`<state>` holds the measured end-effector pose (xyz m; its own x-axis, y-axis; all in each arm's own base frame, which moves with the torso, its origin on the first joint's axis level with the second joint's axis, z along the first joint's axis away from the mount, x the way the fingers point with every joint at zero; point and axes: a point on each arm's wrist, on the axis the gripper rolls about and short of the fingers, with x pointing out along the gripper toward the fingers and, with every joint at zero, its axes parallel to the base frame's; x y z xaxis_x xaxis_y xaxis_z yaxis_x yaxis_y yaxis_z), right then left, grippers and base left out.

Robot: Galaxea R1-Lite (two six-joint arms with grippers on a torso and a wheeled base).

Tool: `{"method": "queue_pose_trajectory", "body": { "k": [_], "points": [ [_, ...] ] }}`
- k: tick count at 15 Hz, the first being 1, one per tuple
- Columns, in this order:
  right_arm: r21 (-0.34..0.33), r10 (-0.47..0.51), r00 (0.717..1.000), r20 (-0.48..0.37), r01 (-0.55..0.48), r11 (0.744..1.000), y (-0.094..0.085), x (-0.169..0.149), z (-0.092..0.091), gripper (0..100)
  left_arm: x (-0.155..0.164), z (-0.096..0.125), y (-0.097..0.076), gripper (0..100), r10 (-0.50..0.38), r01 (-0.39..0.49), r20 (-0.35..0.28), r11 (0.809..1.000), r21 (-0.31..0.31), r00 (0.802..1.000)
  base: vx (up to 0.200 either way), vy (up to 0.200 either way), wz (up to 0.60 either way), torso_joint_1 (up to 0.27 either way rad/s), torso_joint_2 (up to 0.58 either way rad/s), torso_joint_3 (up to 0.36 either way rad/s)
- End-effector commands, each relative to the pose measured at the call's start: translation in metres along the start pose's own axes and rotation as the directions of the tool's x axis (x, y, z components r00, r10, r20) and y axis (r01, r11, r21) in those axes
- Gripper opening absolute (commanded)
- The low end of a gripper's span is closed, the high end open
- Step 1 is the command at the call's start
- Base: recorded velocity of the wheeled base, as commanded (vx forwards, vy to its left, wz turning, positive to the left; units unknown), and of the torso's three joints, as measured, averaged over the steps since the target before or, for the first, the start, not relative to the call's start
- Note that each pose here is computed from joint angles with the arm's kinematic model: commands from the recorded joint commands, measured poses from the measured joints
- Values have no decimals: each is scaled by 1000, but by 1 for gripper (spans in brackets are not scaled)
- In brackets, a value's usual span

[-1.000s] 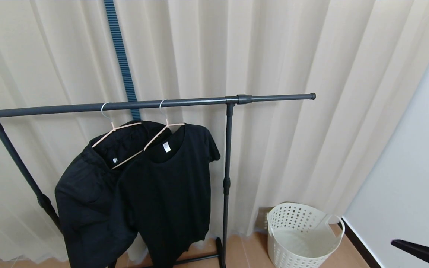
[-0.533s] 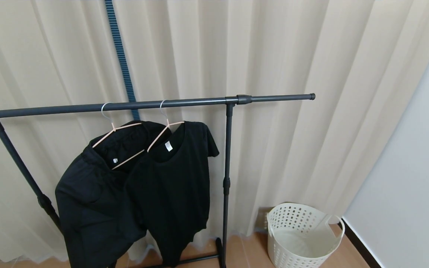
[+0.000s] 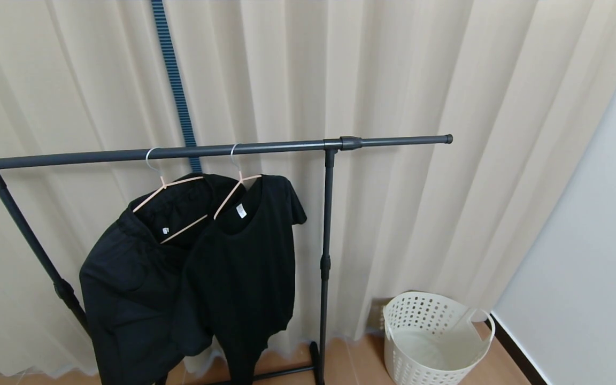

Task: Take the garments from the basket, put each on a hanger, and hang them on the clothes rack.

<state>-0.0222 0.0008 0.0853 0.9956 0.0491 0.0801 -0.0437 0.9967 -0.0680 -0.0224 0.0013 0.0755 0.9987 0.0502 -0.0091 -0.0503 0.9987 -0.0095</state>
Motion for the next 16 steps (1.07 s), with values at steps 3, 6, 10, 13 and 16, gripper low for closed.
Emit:
{"method": "queue_pose_trajectory", "body": {
  "k": [3, 6, 10, 13, 16],
  "points": [
    [0, 1, 1000, 7, -1, 1000, 0, -1, 0, 100, 0, 0, 0, 100, 2, -2, 3, 1000, -2, 1000, 0, 0, 0, 0, 0, 0],
    [0, 1, 1000, 7, -1, 1000, 0, -1, 0, 100, 0, 0, 0, 100, 2, -2, 5, 1000, -3, 1000, 0, 0, 0, 0, 0, 0],
    [1, -1, 1000, 7, 1, 1000, 0, -1, 0, 100, 0, 0, 0, 100, 0, 0, 3, 1000, -2, 1000, 0, 0, 0, 0, 0, 0],
    [3, -1, 1000, 7, 0, 1000, 0, -1, 0, 100, 0, 0, 0, 100, 0, 0, 3, 1000, -2, 1000, 0, 0, 0, 0, 0, 0],
    [1, -1, 1000, 7, 1, 1000, 0, -1, 0, 100, 0, 0, 0, 100, 0, 0, 3, 1000, -2, 1000, 0, 0, 0, 0, 0, 0]
  ]
}}
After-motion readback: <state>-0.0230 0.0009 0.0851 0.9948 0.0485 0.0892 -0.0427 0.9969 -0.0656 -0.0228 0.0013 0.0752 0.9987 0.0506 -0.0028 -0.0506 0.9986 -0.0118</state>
